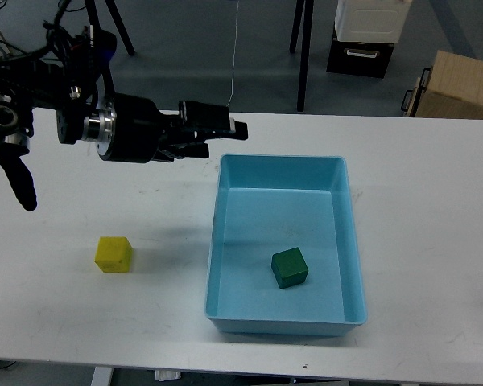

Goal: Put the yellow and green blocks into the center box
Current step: 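Move the left gripper over the yellow cube, then lower the left gripper and grasp the yellow cube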

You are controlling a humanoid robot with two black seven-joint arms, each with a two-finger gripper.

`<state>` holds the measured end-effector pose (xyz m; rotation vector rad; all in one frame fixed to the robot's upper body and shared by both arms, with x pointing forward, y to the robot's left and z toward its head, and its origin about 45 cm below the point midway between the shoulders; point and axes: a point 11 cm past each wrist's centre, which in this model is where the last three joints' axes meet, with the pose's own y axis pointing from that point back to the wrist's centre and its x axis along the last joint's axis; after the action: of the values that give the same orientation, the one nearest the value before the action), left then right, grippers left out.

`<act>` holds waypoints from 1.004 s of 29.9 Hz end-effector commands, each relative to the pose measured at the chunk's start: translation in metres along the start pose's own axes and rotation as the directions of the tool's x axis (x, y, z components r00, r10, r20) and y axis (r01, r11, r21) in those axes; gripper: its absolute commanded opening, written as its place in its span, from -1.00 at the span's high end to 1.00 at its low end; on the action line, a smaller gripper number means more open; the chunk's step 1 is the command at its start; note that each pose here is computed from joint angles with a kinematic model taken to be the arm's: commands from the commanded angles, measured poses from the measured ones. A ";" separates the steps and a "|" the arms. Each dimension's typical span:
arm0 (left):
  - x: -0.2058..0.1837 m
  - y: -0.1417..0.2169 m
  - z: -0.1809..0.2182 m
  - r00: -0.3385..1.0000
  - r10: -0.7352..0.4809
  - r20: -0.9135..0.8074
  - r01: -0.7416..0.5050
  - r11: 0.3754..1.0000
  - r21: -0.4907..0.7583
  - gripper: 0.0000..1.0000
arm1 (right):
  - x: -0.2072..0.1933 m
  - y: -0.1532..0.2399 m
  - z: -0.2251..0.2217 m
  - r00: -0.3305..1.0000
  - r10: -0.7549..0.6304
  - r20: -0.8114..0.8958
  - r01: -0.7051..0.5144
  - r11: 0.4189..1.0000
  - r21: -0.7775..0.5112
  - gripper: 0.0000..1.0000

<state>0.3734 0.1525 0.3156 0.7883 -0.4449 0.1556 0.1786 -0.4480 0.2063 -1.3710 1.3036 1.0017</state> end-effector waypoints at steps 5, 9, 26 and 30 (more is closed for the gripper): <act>-0.021 -0.006 -0.071 0.906 -0.224 0.360 0.076 0.921 0.381 -1.00 | 0.004 0.002 0.000 1.000 0.013 0.001 -0.013 1.000 0.001 -1.00; -0.048 -0.015 -0.098 0.901 -0.286 0.328 0.135 0.900 0.413 -1.00 | 0.004 0.003 -0.001 1.000 0.017 0.000 -0.017 1.000 0.003 -1.00; -0.072 -0.012 -0.161 0.929 -0.299 0.216 0.161 0.856 0.491 -1.00 | 0.010 0.003 0.007 0.999 0.032 0.000 -0.032 0.999 -0.025 -1.00; -0.075 -0.010 -0.170 0.933 -0.299 0.199 0.164 0.848 0.504 -1.00 | 0.010 0.003 0.007 0.999 0.032 0.000 -0.032 0.999 -0.027 -1.00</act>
<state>0.3646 0.2631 0.1745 1.3485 -0.5852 -0.0873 0.1771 -0.4429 0.1951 -1.3731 1.3200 1.0432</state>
